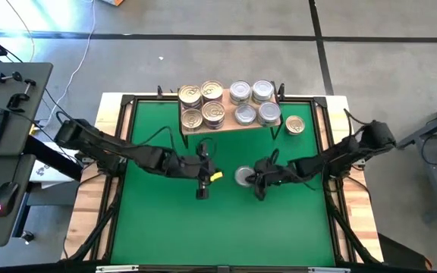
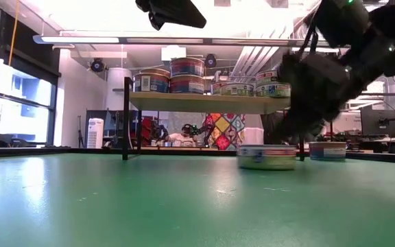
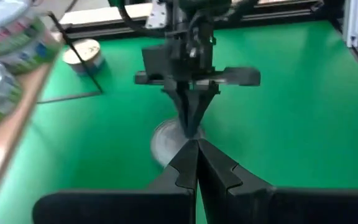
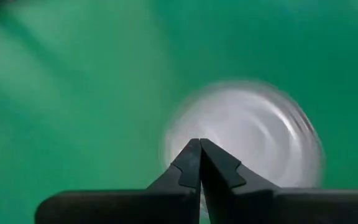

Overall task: Stack canned seafood by type on shelf
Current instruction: Stack the green tuna can on top of the other green tuna can on the shelf

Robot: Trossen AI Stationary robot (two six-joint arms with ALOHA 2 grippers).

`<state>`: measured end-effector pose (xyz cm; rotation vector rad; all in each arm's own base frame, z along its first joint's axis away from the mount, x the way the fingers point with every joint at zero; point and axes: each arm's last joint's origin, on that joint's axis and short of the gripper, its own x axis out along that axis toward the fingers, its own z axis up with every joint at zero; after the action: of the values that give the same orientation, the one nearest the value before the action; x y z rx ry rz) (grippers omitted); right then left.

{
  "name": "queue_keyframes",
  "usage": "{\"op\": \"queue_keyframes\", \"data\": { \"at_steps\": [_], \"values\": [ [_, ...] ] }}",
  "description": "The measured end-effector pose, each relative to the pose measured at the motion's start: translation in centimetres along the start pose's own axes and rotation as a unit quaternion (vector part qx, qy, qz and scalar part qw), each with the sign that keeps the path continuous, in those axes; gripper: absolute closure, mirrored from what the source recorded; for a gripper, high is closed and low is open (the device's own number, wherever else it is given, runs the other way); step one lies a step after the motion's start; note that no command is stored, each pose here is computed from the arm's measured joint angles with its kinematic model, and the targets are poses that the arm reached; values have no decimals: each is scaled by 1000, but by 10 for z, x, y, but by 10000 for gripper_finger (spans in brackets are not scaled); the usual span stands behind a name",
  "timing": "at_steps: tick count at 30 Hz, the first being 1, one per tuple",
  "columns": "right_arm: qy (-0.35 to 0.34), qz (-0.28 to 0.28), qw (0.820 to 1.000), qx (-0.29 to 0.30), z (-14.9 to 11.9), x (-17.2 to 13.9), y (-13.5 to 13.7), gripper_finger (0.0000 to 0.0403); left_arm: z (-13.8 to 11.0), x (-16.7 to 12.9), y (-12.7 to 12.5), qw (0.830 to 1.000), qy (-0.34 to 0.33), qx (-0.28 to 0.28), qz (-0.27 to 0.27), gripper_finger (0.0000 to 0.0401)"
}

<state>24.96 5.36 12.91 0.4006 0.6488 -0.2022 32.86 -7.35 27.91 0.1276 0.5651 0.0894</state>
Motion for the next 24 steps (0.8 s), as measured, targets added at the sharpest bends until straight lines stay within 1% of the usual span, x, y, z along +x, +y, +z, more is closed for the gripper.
{"op": "queue_keyframes", "data": {
  "at_steps": [2,4,7,9,14,17,20,24],
  "values": [
    [-62,44,997,-28,8,0,13,402,-6,2,-6,1000,1,-4,-3,401],
    [-108,73,990,-47,16,-5,23,402,-13,4,-10,1000,-2,-16,2,401],
    [-135,77,984,-85,20,-19,30,402,-28,6,-15,999,-7,-33,16,401],
    [-153,76,980,-100,24,-36,36,402,-37,9,-17,999,-17,-46,20,401],
    [-146,55,980,-127,20,-78,41,402,-58,13,-23,996,-44,-71,11,401],
    [-125,55,979,-154,10,-99,43,402,-67,13,-27,995,-68,-79,2,401],
    [-103,51,980,-161,-3,-109,46,402,-74,14,-29,992,-83,-92,-4,401],
    [-63,49,981,-174,-21,-111,51,402,-81,17,-33,992,-81,-98,-9,401]
  ]
}}
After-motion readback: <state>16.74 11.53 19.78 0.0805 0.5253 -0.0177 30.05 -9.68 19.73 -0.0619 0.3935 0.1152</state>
